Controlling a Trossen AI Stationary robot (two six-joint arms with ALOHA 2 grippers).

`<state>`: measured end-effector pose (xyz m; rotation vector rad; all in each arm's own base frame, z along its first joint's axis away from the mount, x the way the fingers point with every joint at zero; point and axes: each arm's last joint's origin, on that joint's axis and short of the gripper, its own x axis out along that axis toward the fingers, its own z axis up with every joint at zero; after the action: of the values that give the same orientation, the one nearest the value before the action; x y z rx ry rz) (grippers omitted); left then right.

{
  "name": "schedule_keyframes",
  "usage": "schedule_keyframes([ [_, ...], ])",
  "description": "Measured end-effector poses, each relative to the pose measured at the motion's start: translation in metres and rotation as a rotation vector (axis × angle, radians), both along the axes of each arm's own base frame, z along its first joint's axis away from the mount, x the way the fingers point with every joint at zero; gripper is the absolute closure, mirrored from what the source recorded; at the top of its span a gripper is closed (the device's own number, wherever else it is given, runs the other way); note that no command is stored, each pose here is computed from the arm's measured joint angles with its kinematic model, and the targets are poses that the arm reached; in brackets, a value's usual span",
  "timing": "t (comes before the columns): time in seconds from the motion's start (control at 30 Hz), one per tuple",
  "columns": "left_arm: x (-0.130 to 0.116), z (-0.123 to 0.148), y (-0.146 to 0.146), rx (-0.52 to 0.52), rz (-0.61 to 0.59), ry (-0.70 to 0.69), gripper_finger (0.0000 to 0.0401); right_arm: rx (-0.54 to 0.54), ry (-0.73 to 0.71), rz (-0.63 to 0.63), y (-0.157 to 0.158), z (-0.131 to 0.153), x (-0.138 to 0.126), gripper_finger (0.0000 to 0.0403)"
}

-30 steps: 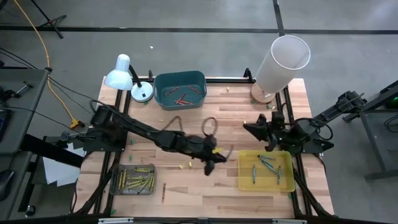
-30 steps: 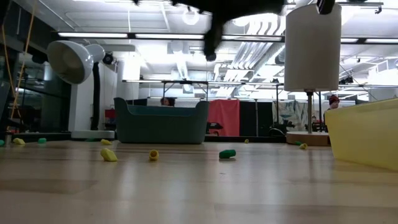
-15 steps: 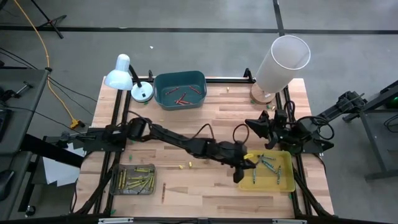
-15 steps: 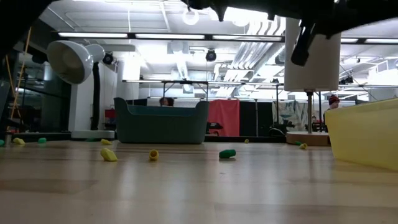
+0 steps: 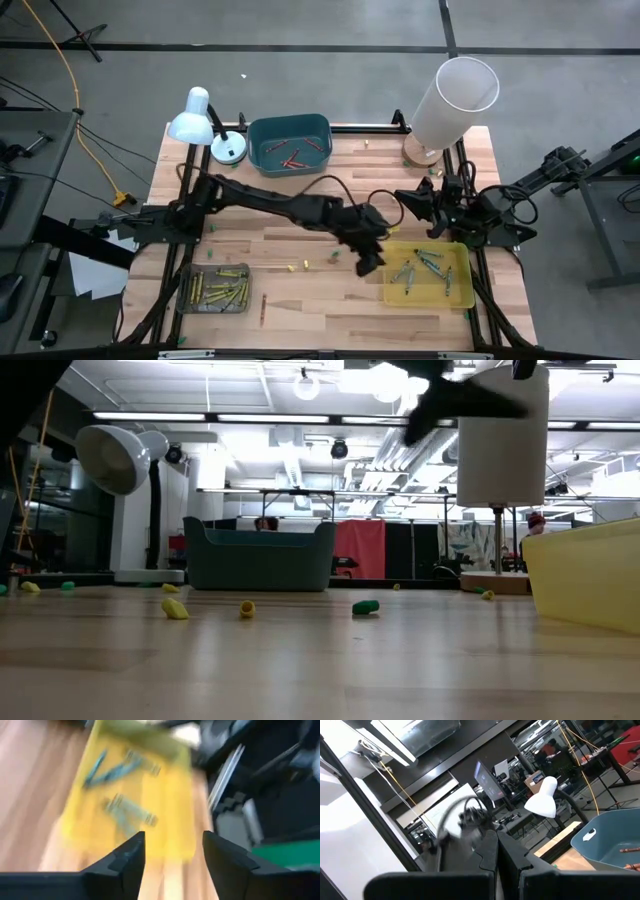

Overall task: Sort crayons
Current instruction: Put the orange crayon into the green bin

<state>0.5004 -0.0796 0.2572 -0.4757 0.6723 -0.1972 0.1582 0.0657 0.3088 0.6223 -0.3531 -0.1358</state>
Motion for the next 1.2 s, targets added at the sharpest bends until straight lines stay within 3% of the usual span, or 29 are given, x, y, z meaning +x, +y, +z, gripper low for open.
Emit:
schedule_keyframes([
  [0.17, -0.048, 0.034, -0.007, 0.149, 0.058, 0.140, 0.0205, -0.007, 0.009, 0.006, 0.000, -0.001, 0.000, 0.0402],
  [0.27, -0.086, 0.051, -0.029, 0.243, 0.165, 0.153, 0.0208, -0.013, 0.019, 0.006, 0.001, -0.002, 0.001, 0.0402],
  [0.33, -0.111, 0.053, -0.045, 0.251, 0.263, 0.153, 0.0210, -0.016, 0.025, 0.005, 0.001, -0.003, 0.001, 0.0402],
  [0.47, -0.163, 0.045, -0.075, 0.122, 0.404, 0.236, 0.0217, -0.020, 0.049, -0.015, 0.001, -0.005, 0.002, 0.0402],
  [0.7, -0.231, 0.019, -0.127, -0.171, 0.594, 0.644, 0.0234, -0.044, 0.095, -0.020, 0.001, -0.009, 0.003, 0.0402],
  [0.8, -0.243, 0.011, -0.148, -0.287, 0.684, 0.739, 0.0240, -0.052, 0.122, -0.018, 0.002, -0.012, 0.004, 0.0402],
  [0.93, -0.243, 0.020, -0.169, -0.403, 0.775, 0.738, 0.0246, -0.079, 0.173, -0.019, 0.002, -0.018, 0.005, 0.0402],
  [1.07, -0.234, 0.015, -0.186, -0.359, 0.832, 0.797, 0.0247, -0.110, 0.227, -0.019, 0.002, -0.023, 0.005, 0.0402],
  [1.2, -0.222, -0.008, -0.206, -0.295, 0.880, 0.908, 0.0247, -0.114, 0.275, -0.015, 0.003, -0.029, 0.006, 0.0402],
])
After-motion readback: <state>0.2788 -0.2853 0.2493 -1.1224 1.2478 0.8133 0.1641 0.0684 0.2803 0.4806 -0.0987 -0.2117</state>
